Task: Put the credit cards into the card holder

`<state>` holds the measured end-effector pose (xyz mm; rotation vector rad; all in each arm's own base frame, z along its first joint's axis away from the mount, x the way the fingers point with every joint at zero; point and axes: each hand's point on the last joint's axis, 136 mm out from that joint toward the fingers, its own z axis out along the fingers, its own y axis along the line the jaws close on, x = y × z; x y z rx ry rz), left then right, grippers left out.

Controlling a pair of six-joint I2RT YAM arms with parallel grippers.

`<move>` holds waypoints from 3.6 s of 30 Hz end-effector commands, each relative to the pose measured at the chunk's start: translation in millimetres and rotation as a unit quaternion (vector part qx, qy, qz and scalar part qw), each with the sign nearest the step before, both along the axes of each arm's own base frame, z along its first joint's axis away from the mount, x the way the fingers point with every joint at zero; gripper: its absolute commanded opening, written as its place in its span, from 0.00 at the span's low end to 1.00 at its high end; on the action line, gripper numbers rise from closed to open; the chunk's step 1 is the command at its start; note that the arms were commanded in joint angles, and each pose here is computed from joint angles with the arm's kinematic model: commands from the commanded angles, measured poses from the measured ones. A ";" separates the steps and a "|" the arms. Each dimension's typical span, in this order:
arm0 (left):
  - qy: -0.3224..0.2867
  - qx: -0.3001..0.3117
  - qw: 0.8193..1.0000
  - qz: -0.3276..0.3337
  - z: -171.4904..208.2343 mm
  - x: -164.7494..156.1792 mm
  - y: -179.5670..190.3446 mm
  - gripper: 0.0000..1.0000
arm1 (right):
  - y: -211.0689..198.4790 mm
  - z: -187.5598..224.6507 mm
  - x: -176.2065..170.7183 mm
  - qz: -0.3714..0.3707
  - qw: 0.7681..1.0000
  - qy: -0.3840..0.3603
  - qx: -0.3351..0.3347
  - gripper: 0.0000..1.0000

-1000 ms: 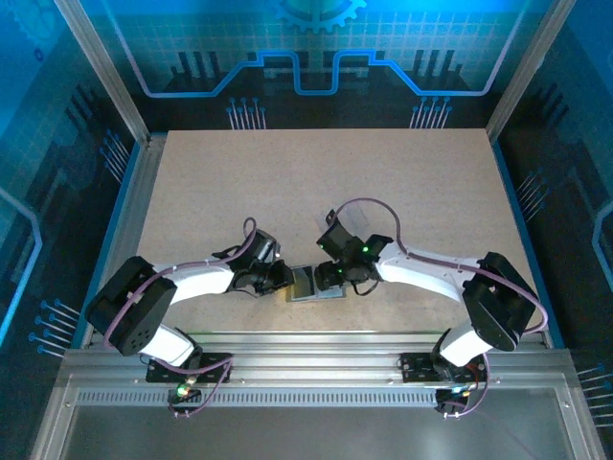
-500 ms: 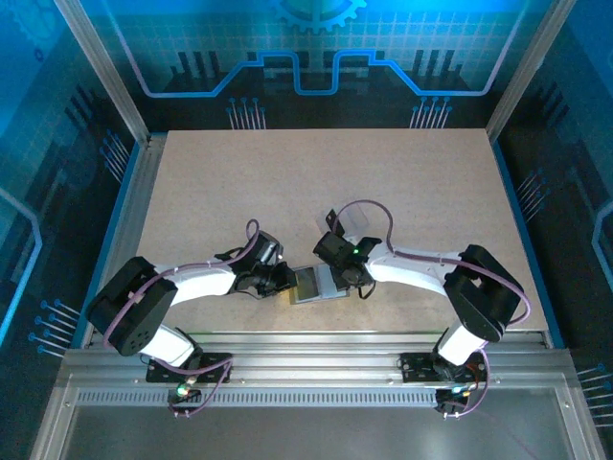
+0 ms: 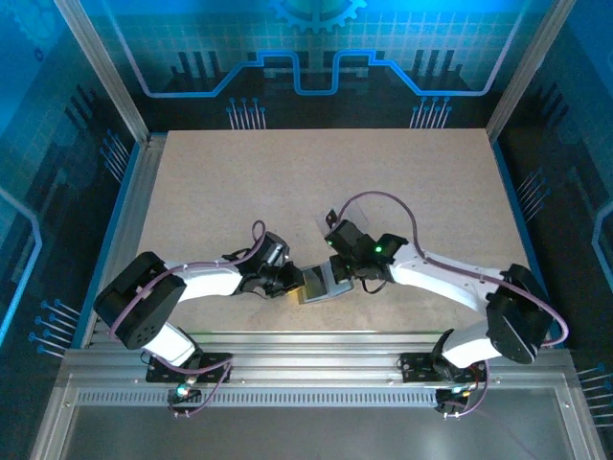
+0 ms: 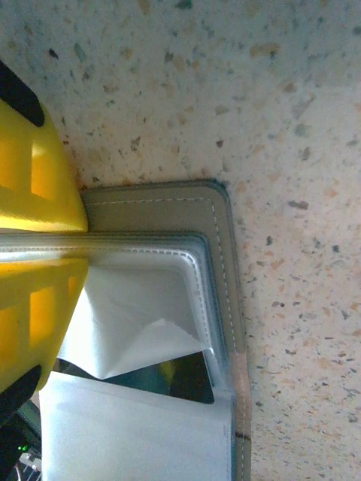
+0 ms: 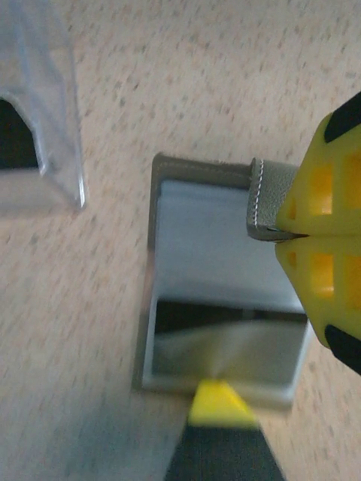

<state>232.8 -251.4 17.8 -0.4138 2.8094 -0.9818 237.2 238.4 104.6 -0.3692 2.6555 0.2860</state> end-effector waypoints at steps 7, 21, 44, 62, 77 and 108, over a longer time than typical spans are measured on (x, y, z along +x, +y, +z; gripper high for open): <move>0.031 -0.011 0.999 0.014 -5.7 -5.5 -7.7 0.24 | 87.7 -8.4 -13.6 0.051 0.970 0.103 0.214 0.00; 0.011 0.017 0.997 0.070 21.7 -30.4 54.2 0.51 | 109.6 -45.5 -3.0 0.025 0.957 0.138 0.253 0.00; -0.070 0.052 0.996 0.034 108.6 -5.9 82.4 0.58 | 113.4 36.5 -15.0 0.107 0.961 0.135 0.216 0.63; 0.004 0.118 0.989 -0.090 46.2 27.8 -16.8 0.31 | -5.2 -21.8 -9.9 -0.023 0.963 0.175 0.206 0.58; 0.088 0.123 0.988 -0.043 -22.7 -2.0 32.0 0.29 | 51.1 -46.9 6.2 0.047 0.953 0.202 0.222 0.63; 0.102 0.050 0.994 0.004 -46.2 -20.9 65.3 0.41 | 60.9 -43.8 6.6 0.012 0.963 0.191 0.188 0.00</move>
